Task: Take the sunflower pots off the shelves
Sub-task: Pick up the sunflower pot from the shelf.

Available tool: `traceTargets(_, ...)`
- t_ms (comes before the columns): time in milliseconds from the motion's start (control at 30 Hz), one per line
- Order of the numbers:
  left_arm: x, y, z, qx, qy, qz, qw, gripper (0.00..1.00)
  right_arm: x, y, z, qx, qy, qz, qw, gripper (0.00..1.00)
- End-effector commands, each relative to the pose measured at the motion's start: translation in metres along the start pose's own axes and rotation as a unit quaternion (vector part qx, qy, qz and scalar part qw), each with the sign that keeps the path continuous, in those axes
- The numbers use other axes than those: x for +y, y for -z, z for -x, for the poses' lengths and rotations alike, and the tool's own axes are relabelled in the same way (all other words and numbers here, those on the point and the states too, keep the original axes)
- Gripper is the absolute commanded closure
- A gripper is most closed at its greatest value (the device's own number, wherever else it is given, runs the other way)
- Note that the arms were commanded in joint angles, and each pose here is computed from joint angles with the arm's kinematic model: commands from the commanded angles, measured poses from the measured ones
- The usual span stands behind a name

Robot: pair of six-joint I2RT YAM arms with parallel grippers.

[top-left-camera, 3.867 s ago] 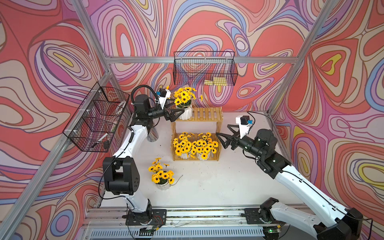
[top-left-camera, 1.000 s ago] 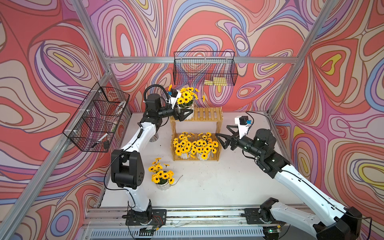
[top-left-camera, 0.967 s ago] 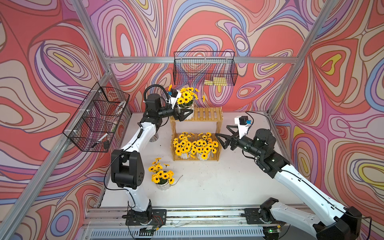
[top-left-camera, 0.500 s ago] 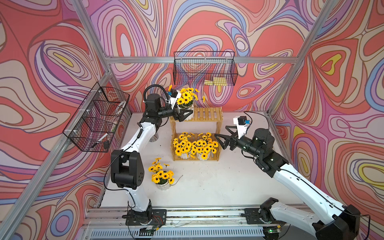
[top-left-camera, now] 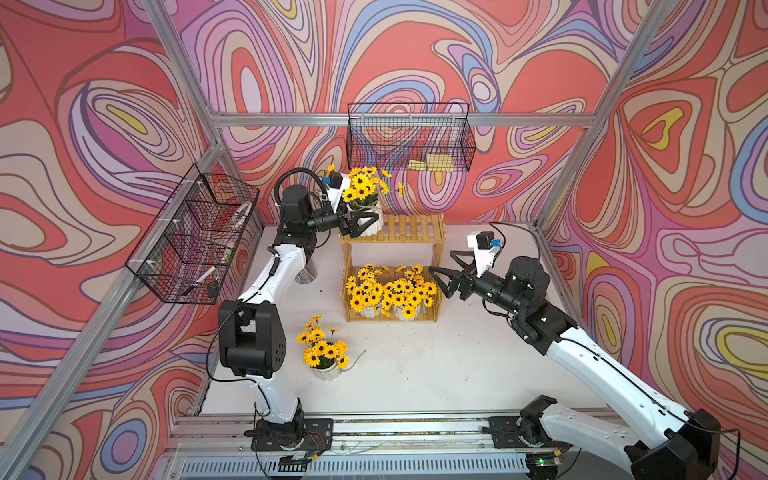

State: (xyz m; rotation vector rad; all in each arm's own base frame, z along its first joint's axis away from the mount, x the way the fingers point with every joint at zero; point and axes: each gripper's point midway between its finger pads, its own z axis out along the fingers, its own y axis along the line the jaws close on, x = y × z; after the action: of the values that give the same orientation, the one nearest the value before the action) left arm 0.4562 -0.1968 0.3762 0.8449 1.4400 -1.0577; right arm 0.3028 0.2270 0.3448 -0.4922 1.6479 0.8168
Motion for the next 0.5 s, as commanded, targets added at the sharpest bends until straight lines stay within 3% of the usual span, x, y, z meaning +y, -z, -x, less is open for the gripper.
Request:
traceTargets(0,-0.034,0.012,0.04,-0.022,-0.069,-0.011,0.997,1.0,0.001,0.002,0.011,-0.014,0.005,0.0,1.0,0.02)
traceTargets(233,-0.066,0.028,0.046,-0.01,-0.09,0.0,0.996,1.0,-0.005,0.001,0.018,-0.026,0.012,-0.016,0.999,0.02)
traceTargets(467,-0.106,0.036,0.037,0.009,-0.106,0.022,0.994,1.0,-0.025,-0.002,0.029,-0.034,0.018,-0.077,0.996,0.02)
